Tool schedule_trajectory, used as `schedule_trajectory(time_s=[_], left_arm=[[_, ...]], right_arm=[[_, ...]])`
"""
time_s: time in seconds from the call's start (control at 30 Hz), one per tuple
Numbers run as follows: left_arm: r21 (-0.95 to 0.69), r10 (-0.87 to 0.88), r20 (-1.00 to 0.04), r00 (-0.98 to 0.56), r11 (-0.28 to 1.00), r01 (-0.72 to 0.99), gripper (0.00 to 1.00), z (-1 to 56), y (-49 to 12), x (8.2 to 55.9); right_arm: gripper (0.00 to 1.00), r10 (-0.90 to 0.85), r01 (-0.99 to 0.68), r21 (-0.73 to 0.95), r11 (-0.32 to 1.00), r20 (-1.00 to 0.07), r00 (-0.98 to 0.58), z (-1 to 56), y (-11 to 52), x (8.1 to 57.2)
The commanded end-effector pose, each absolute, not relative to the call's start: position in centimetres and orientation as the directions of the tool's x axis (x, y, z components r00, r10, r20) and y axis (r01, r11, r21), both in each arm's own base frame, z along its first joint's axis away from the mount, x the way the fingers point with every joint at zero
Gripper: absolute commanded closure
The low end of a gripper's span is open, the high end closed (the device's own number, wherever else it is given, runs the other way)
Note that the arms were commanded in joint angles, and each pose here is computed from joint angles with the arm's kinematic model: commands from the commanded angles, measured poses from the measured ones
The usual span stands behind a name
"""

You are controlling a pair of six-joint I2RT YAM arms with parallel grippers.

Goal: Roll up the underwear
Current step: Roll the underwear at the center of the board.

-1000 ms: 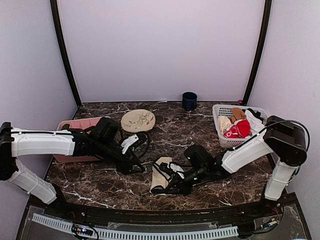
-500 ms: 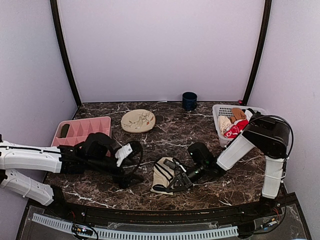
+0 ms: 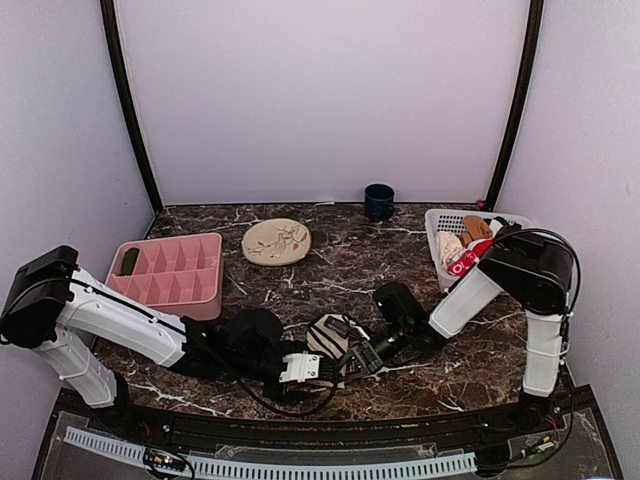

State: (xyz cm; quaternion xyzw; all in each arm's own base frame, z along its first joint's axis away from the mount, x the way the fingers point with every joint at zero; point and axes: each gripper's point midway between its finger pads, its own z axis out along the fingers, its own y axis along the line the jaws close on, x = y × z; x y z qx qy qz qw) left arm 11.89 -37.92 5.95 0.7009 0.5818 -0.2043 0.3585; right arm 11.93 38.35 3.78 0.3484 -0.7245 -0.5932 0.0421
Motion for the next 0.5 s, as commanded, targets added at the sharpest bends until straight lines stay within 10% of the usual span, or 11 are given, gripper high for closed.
schedule_trajectory(time_s=[0.0,0.3,0.47], left_arm=[[0.403,0.643,-0.668,0.376,-0.112,0.908,0.39,6.1,-39.7,13.1],[0.25,0.747,-0.601,0.284,-0.162,0.955,0.78,1.2,-38.3,11.7],[0.045,0.791,-0.606,0.082,-0.069,0.997,0.93,0.9,-38.1,10.6]], right_arm=[[1.0,-0.567,-0.445,0.892,0.079,-0.327,-0.756,2.6,38.1,12.1],[0.99,-0.55,-0.49,0.869,0.073,-0.374,-0.747,3.3,38.1,13.0],[0.79,-0.539,-0.646,0.756,0.102,-0.504,-0.675,4.4,37.6,14.1]])
